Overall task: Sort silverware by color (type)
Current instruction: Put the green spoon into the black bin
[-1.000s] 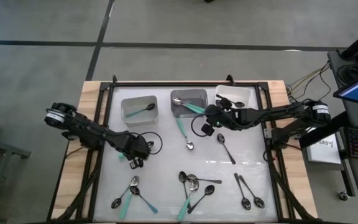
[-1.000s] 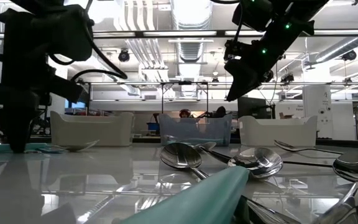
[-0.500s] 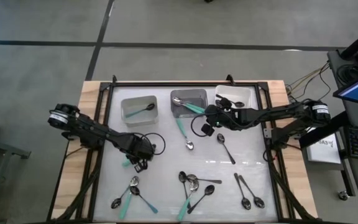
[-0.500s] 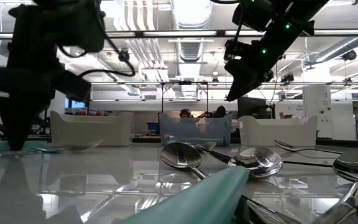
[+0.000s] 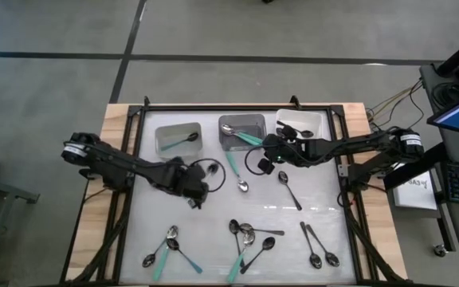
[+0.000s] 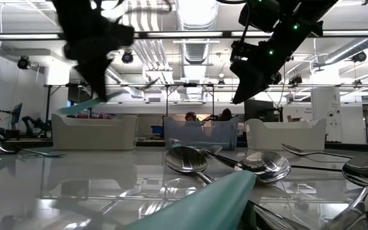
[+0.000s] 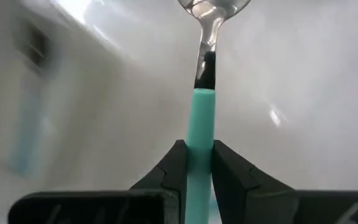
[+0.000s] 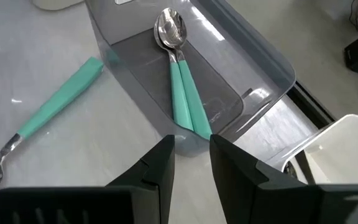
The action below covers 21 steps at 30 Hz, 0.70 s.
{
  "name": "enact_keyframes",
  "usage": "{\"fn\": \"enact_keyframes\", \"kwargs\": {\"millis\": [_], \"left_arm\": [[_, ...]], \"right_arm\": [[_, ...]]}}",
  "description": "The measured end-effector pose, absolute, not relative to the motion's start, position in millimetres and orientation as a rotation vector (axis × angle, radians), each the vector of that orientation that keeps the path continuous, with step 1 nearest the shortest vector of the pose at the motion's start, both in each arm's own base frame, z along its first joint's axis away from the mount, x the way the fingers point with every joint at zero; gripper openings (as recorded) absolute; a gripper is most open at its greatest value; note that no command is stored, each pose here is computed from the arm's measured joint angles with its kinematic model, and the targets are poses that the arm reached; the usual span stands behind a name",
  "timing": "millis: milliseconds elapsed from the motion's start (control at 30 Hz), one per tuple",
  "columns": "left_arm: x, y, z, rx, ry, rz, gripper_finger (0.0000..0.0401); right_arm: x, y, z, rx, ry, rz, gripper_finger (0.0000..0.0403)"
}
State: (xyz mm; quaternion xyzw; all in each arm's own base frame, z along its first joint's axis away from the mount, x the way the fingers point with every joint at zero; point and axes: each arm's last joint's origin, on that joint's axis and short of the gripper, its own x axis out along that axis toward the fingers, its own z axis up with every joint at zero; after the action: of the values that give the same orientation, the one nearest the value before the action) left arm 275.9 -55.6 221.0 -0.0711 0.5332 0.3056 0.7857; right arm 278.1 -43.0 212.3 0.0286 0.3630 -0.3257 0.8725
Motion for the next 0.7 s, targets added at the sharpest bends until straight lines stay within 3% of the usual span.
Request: {"fn": "enact_keyframes", "kwargs": {"millis": [233, 433, 700], "left_arm": [[294, -22, 260, 0.121, 0.829, 0.988, 0.0035], [300, 21, 282, 0.042, 0.712, 1.191, 0.0036], [297, 47, 282, -0.062, 0.661, 1.301, 0.0036]], "right_arm": [[280, -42, 213, 0.079, 0.750, -0.637, 0.0093], [280, -42, 213, 0.129, 0.741, -0.637, 0.0093], [280, -40, 212, 0.187, 0.735, -0.615, 0.0093]]}}
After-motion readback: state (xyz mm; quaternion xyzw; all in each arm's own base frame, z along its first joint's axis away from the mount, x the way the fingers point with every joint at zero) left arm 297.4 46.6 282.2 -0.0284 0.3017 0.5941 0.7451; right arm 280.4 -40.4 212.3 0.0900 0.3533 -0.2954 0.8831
